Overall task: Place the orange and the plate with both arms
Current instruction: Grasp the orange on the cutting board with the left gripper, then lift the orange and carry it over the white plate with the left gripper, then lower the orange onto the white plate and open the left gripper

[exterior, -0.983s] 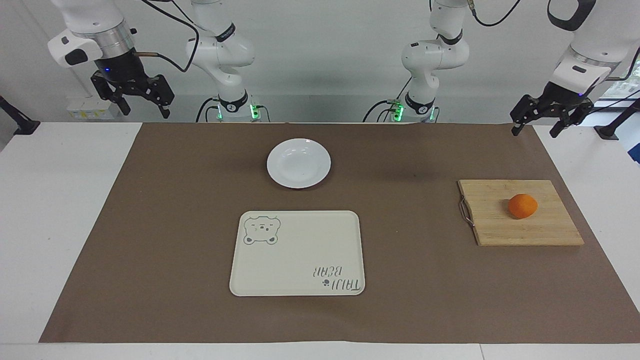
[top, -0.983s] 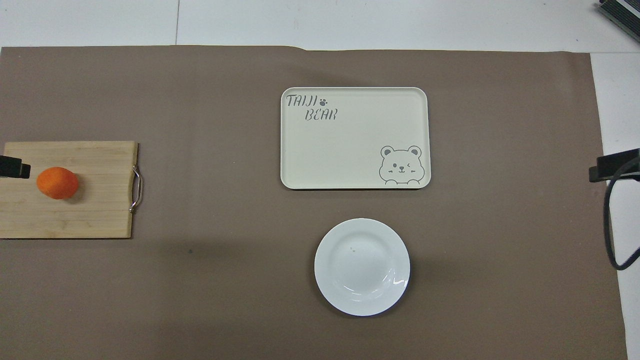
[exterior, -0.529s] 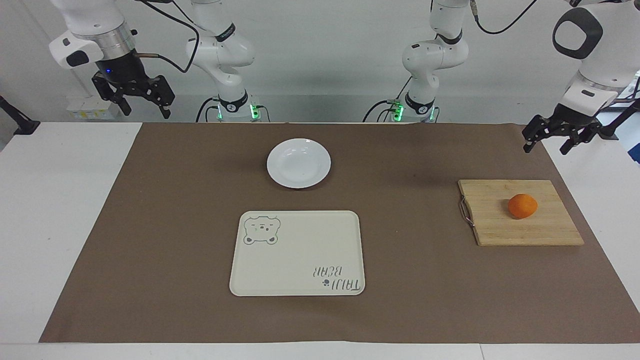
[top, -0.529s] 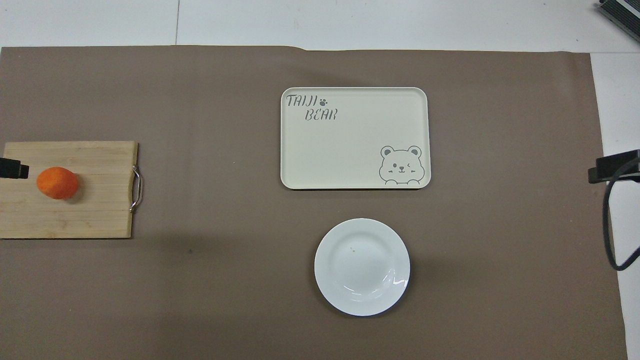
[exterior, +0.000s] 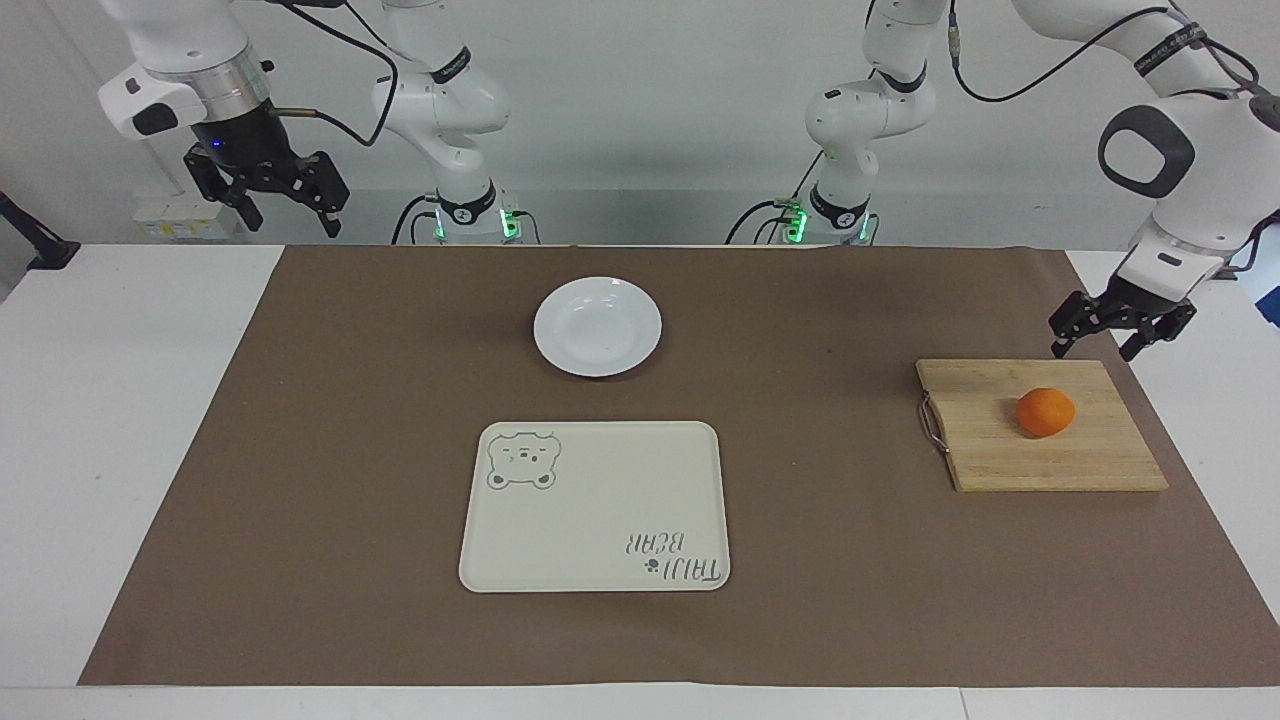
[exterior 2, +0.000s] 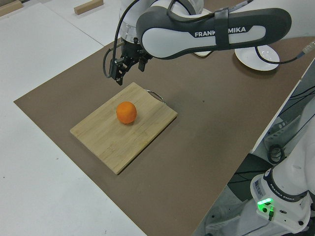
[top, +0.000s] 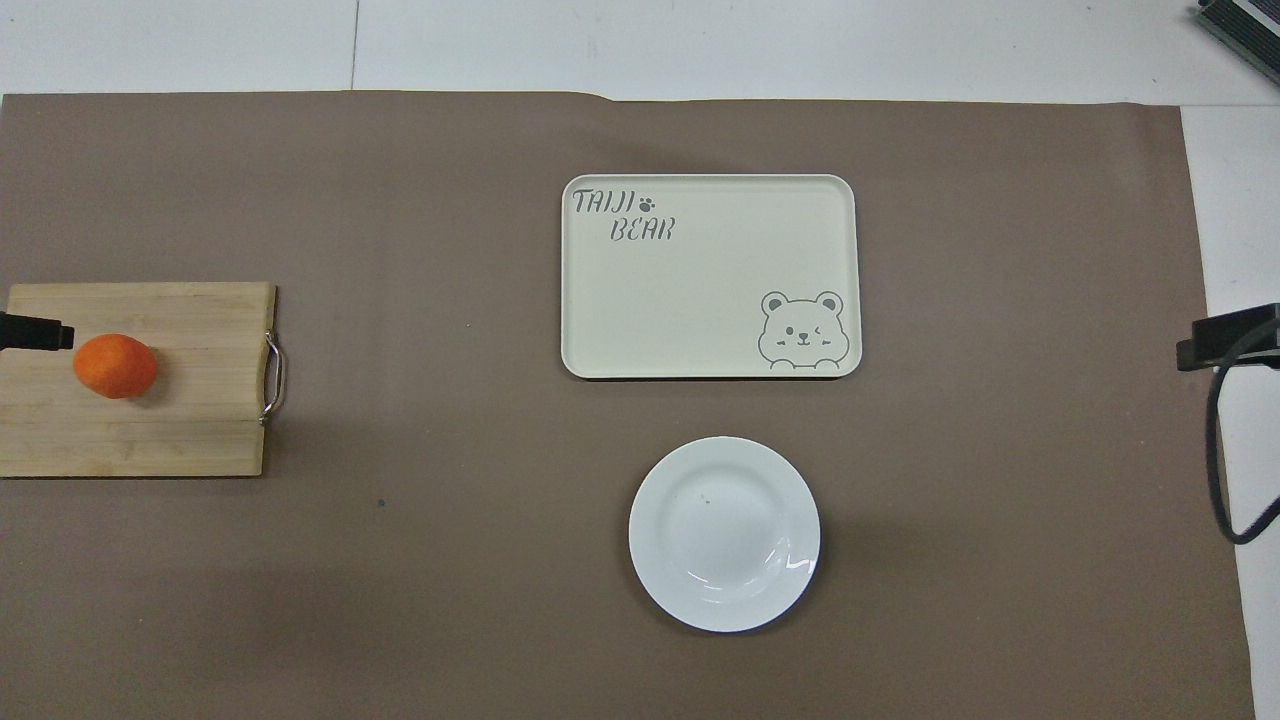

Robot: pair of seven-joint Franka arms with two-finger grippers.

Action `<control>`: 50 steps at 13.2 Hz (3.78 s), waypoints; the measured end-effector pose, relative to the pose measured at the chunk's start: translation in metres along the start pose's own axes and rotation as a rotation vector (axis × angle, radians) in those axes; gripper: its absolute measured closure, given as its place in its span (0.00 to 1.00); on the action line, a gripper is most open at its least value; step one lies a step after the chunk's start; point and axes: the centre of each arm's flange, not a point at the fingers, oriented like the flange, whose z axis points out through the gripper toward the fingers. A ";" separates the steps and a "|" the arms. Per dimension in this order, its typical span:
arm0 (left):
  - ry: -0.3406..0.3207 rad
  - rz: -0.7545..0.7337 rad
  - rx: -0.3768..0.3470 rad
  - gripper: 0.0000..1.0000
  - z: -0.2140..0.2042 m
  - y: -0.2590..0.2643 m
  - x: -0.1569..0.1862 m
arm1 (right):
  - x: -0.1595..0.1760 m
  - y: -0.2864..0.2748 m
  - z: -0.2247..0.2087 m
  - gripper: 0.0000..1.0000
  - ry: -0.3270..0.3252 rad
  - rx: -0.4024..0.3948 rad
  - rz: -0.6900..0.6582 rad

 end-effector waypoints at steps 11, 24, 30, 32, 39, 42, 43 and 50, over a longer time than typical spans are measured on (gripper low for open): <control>-0.048 0.033 -0.011 0.00 0.123 -0.026 -0.008 | -0.001 0.000 -0.001 0.00 0.004 0.000 0.000; 0.005 0.100 -0.002 0.21 0.091 0.009 0.006 | -0.001 0.002 0.000 0.00 0.004 0.000 0.003; 0.029 0.234 -0.041 0.21 0.054 0.187 0.033 | -0.001 0.002 0.000 0.00 0.003 0.001 0.003; 0.022 0.241 -0.059 0.21 0.057 0.254 0.031 | -0.001 0.002 0.000 0.00 0.003 0.001 0.003; 0.024 0.154 -0.126 0.21 0.062 0.484 -0.028 | -0.002 0.002 0.001 0.00 0.001 0.001 0.004; 0.013 0.153 -0.154 0.21 0.070 0.572 -0.079 | -0.002 0.002 0.002 0.00 -0.001 0.001 0.004; 0.009 0.152 -0.161 0.21 0.068 0.594 -0.096 | -0.002 0.003 0.001 0.00 0.000 0.001 0.004; -0.021 0.122 -0.183 0.21 0.085 0.661 -0.163 | -0.002 0.003 0.002 0.00 -0.001 0.001 0.005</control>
